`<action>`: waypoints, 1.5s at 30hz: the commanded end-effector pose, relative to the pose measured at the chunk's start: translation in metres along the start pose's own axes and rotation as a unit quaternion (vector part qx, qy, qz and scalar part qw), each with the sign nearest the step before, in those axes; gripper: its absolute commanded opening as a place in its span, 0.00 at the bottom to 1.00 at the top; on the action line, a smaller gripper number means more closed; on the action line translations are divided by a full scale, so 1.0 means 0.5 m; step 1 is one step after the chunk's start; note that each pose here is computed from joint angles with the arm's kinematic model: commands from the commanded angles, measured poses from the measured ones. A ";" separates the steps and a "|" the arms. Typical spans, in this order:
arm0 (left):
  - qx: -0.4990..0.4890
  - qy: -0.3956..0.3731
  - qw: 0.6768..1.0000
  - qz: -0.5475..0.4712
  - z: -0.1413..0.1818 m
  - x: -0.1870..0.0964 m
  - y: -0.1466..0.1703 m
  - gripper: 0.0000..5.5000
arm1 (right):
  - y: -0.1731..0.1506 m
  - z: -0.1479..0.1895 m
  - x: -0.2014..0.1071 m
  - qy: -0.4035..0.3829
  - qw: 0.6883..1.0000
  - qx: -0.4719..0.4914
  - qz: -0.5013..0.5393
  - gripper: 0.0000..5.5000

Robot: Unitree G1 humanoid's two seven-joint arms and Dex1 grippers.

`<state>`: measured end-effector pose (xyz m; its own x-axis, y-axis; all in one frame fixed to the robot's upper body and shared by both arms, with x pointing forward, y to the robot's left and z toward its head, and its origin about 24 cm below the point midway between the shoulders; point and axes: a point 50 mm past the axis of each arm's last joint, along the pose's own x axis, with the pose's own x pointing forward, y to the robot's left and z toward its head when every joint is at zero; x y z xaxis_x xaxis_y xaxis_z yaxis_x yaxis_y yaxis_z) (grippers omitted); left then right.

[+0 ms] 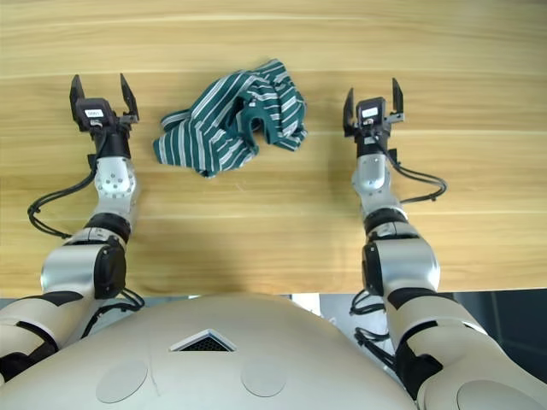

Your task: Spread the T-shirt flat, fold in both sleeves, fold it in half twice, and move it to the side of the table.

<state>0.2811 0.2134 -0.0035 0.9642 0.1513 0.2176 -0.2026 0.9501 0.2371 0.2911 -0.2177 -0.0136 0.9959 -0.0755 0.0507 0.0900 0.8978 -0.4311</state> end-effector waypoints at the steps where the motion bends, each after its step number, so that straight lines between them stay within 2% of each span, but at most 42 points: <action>1: -0.034 -0.012 0.997 -0.068 -0.008 -0.046 -0.029 0.72 | -0.001 0.003 -0.003 -0.011 1.000 0.009 0.005 0.73; 3: -0.053 -0.075 0.982 -0.165 0.022 -0.065 -0.055 0.72 | 0.002 0.004 -0.004 -0.014 1.000 0.005 0.010 0.73; 5: -0.036 -0.139 0.949 -0.281 0.054 -0.102 -0.080 0.72 | 0.007 0.004 -0.005 -0.016 1.000 0.000 0.015 0.73; 8: 0.052 -0.179 0.891 -0.414 0.078 -0.144 -0.092 0.72 | 0.016 0.009 -0.004 -0.021 1.000 -0.004 0.019 0.73; 11: 0.151 -0.190 0.844 -0.479 0.091 -0.166 -0.094 0.72 | 0.025 0.011 -0.004 -0.024 0.999 -0.009 0.024 0.73; 14: 0.177 -0.181 0.829 -0.499 0.092 -0.196 -0.102 0.72 | 0.030 0.011 -0.004 -0.022 0.999 -0.010 0.022 0.73; 18: 0.208 -0.149 0.831 -0.493 0.079 -0.226 -0.106 0.72 | 0.035 0.013 -0.003 -0.021 0.999 -0.010 0.024 0.73; 25: 0.326 -0.131 0.815 -0.461 0.073 -0.204 -0.074 0.72 | 0.058 0.022 0.000 -0.025 0.999 -0.004 0.035 0.73; 28: 0.345 -0.115 0.822 -0.439 0.069 -0.200 -0.063 0.72 | 0.058 0.023 0.001 -0.025 0.999 -0.002 0.032 0.73; 35: 0.349 -0.101 0.836 -0.410 0.067 -0.186 -0.057 0.72 | 0.068 0.021 -0.003 -0.019 0.999 0.003 0.032 0.73; 45: 0.275 -0.154 0.894 -0.319 0.111 -0.145 -0.064 0.72 | 0.077 0.014 -0.010 -0.009 0.999 0.000 0.039 0.73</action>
<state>0.2021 0.1553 0.0181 0.8261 -0.5615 0.0474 0.2850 0.4889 0.8245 0.2911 -0.1825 -0.0192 0.9981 0.0122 0.0600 0.0151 0.9004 -0.4347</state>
